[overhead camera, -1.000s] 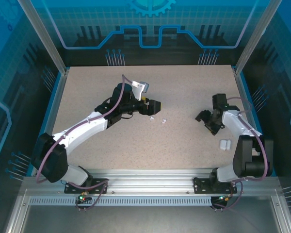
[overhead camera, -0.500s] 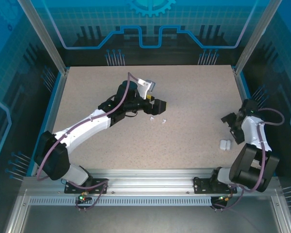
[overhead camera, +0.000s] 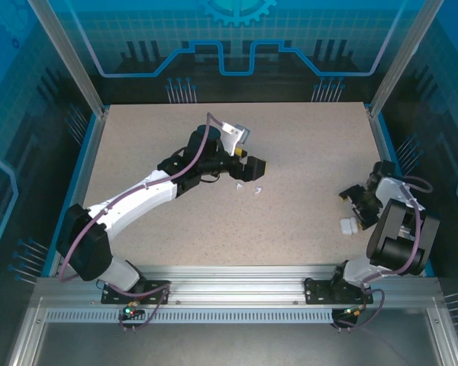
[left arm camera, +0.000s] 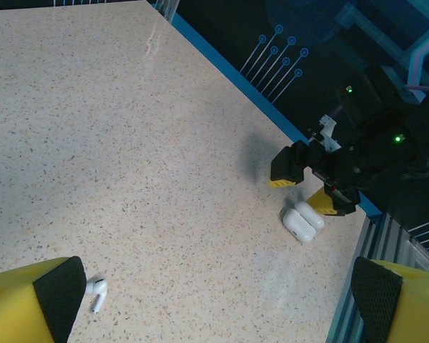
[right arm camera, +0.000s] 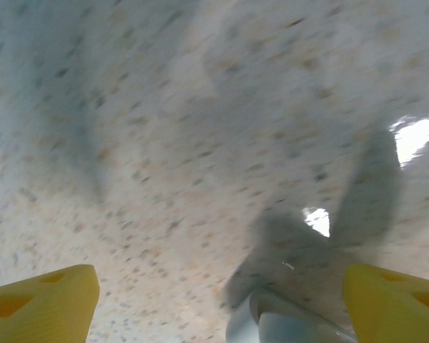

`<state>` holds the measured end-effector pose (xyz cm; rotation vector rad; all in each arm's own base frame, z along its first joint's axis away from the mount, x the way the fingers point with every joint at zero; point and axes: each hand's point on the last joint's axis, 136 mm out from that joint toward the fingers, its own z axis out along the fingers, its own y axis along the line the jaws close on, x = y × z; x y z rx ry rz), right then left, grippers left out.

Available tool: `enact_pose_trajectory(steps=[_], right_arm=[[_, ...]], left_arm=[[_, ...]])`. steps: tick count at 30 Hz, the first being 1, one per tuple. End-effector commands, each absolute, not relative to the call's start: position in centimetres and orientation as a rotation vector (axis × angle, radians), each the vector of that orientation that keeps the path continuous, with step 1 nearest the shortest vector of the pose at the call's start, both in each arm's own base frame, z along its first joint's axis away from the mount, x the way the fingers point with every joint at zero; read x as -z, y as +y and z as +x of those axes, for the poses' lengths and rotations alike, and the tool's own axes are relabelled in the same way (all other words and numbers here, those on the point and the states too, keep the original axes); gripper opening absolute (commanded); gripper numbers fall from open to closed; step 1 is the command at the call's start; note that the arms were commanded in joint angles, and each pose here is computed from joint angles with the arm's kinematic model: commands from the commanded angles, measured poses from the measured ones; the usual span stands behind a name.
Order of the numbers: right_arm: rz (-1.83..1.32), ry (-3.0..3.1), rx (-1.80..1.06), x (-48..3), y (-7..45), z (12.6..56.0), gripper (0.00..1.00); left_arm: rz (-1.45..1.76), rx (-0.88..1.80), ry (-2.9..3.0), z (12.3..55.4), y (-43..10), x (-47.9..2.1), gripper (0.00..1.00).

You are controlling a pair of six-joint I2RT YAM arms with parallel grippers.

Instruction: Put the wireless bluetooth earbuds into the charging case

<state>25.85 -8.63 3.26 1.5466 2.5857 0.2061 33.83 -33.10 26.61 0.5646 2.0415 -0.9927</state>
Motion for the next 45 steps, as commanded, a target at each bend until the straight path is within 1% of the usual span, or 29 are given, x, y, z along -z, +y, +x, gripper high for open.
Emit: enact_pose_trajectory(steps=[1, 11, 13, 15, 17, 20, 23, 24, 28, 31, 40, 45], right_arm=[[1.465, 2.661, -0.289, -2.8, -5.8, 26.2, 0.88], [1.140, 2.833, -0.376, -3.4, 4.4, 27.4, 0.88], [1.073, 2.818, -0.375, -4.0, 5.5, 28.2, 0.88], [1.050, 2.769, -0.293, -5.5, 4.9, 28.9, 0.90], [1.088, 2.707, -0.158, -7.0, 3.0, 28.5, 0.91], [1.171, 2.646, 0.031, -8.8, 0.3, 26.0, 0.94], [1.241, 2.617, 0.088, -9.3, -1.0, 23.4, 0.95], [1.258, 2.627, 0.088, -8.7, -1.2, 22.4, 0.95], [1.340, 2.645, 0.015, -6.7, -1.1, 20.2, 0.95], [1.351, 2.662, -0.083, -5.2, -0.3, 20.0, 0.95], [1.185, 2.695, -0.272, -3.5, 1.7, 23.6, 0.93], [1.073, 2.742, -0.382, -3.1, 3.7, 25.4, 0.90]], left_arm=[[0.578, 0.973, 2.008, 34.0, -33.2, -27.8, 0.99], [0.569, 0.994, 2.005, 33.7, -33.2, -28.2, 0.99], [0.567, 1.000, 2.006, 33.6, -33.3, -28.2, 0.99], [0.569, 1.007, 2.009, 33.5, -33.5, -28.2, 0.99], [0.569, 1.005, 2.015, 33.5, -33.5, -28.1, 0.99], [0.569, 0.999, 2.026, 33.4, -33.6, -27.9, 0.99], [0.570, 0.998, 2.027, 33.1, -33.6, -27.9, 0.99], [0.571, 0.996, 2.027, 33.0, -33.6, -27.9, 0.99], [0.571, 0.972, 2.027, 33.0, -33.3, -28.0, 0.99], [0.567, 0.959, 2.026, 32.9, -33.0, -28.1, 0.99], [0.568, 0.955, 2.033, 32.7, -32.8, -28.2, 0.99], [0.562, 0.945, 2.038, 32.7, -32.7, -28.1, 0.99]])
